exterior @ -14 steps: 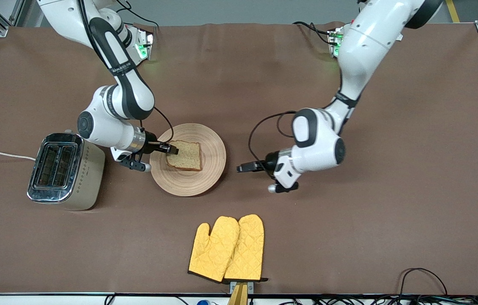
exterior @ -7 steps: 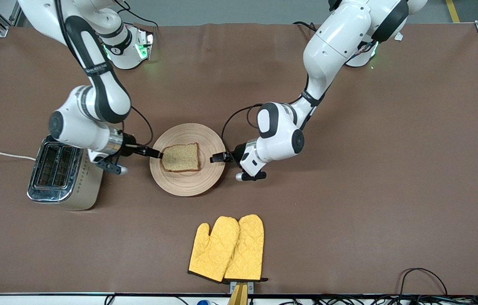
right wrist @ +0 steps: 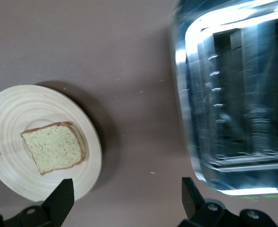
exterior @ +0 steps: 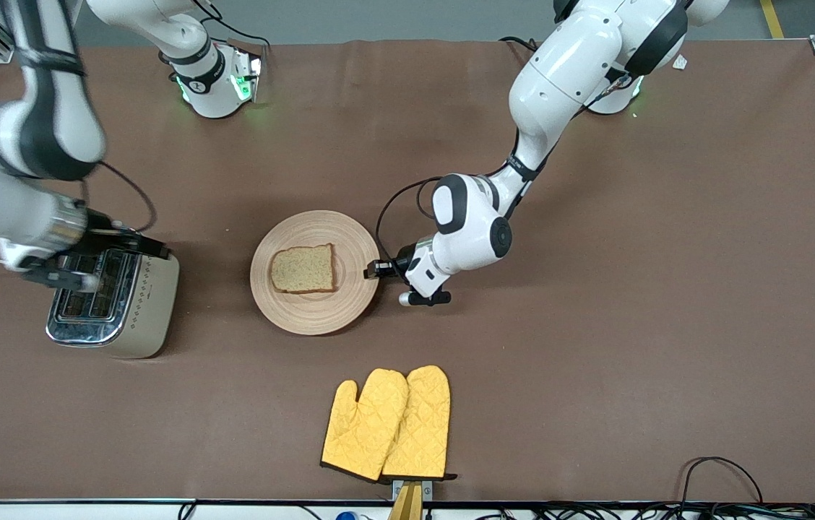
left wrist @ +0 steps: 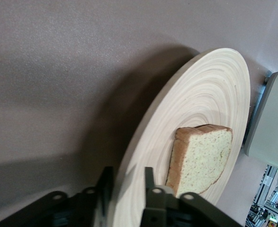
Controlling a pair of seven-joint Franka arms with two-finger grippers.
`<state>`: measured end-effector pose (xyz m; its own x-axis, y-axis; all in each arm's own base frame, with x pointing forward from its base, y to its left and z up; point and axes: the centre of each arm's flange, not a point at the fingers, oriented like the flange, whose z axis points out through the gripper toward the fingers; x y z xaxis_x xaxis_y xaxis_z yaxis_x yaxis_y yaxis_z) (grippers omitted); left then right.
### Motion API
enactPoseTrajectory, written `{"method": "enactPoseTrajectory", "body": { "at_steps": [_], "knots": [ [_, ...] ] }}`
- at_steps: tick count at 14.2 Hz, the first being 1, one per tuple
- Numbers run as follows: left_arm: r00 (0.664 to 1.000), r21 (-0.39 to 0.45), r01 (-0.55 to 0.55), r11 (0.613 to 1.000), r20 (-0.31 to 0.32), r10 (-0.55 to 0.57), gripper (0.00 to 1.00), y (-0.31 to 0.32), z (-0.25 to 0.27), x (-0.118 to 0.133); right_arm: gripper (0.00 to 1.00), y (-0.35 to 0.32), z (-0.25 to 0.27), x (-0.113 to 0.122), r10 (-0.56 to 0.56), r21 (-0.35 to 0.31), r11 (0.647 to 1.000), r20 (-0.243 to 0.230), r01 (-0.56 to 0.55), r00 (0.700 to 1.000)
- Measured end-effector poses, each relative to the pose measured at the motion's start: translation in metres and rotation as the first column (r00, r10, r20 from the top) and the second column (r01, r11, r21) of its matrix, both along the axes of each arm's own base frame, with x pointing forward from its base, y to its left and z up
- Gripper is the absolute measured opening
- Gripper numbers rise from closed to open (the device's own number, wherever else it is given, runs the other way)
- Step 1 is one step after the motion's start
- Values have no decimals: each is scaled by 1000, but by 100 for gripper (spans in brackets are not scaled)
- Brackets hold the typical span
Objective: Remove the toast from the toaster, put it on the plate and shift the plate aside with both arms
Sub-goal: 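Grip the plate rim with the left gripper while the right gripper withdraws, then slide the plate with the left gripper away from the toaster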
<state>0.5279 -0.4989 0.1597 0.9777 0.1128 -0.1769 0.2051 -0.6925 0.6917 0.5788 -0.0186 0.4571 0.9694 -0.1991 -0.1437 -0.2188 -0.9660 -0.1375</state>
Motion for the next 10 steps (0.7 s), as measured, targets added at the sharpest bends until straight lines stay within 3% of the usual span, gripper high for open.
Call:
{"method": "enactPoseTrajectory", "body": {
  "at_steps": [1,6,8,10],
  "knots": [
    [1000,-5,17,1000,18,-17,16,-1,1,0,100,-14,30,3,19,-40,999,15,-18,1000],
    [996,-47,34,998,89,-30,13,-1,33,18,100,-36,126,12,208,-249,952,113,-175,971],
    [994,-97,54,994,99,-44,11,15,81,40,100,-39,151,13,248,-306,932,142,-196,958],
    [990,-140,108,984,103,-94,11,61,138,76,100,-38,161,10,272,-305,926,128,-224,954]
  ]
}}
